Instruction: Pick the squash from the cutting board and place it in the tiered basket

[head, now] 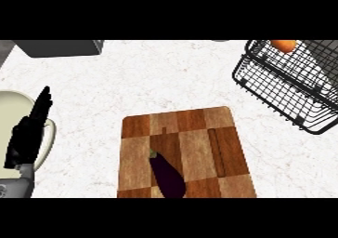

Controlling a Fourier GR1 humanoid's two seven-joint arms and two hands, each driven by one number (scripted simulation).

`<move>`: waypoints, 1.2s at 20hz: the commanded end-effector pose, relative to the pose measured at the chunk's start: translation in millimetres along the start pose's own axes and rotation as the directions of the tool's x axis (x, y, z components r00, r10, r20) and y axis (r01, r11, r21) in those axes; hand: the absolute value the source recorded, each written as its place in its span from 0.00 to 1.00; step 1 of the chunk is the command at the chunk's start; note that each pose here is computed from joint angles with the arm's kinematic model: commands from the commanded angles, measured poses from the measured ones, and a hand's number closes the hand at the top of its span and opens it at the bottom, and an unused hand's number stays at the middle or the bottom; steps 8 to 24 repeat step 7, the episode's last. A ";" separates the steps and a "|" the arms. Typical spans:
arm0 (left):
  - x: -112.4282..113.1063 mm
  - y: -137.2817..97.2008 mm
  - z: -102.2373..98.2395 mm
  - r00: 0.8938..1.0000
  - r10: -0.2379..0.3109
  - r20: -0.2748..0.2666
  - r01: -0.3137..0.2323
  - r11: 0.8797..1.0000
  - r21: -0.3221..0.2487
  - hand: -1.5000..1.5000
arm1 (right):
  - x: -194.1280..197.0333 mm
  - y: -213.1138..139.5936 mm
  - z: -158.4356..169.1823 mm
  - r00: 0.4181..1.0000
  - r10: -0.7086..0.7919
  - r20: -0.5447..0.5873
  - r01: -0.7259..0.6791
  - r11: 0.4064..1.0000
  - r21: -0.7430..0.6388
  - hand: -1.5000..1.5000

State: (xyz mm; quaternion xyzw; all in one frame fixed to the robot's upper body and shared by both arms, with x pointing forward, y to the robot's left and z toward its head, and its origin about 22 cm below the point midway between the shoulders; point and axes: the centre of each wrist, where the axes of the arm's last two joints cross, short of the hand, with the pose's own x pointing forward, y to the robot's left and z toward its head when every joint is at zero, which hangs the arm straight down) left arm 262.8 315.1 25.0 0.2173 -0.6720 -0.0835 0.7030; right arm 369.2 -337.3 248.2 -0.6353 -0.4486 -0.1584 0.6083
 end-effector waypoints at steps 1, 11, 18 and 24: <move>-3.4 3.1 2.1 1.000 0.001 -0.025 -0.001 1.000 0.007 0.50 | -14.6 -35.7 16.8 0.995 -0.026 -0.100 0.030 0.999 0.044 0.00; 3.3 -0.2 5.4 1.000 0.006 -0.023 -0.006 1.000 0.024 0.50 | -76.3 -79.5 48.1 0.991 -0.116 -0.074 0.118 0.992 0.031 0.00; 3.3 -0.2 5.4 1.000 0.006 -0.023 -0.006 1.000 0.024 0.50 | -76.3 -79.5 48.1 0.991 -0.116 -0.074 0.118 0.992 0.031 0.00; 3.3 -0.2 5.4 1.000 0.006 -0.023 -0.006 1.000 0.024 0.50 | -76.3 -79.5 48.1 0.991 -0.116 -0.074 0.118 0.992 0.031 0.00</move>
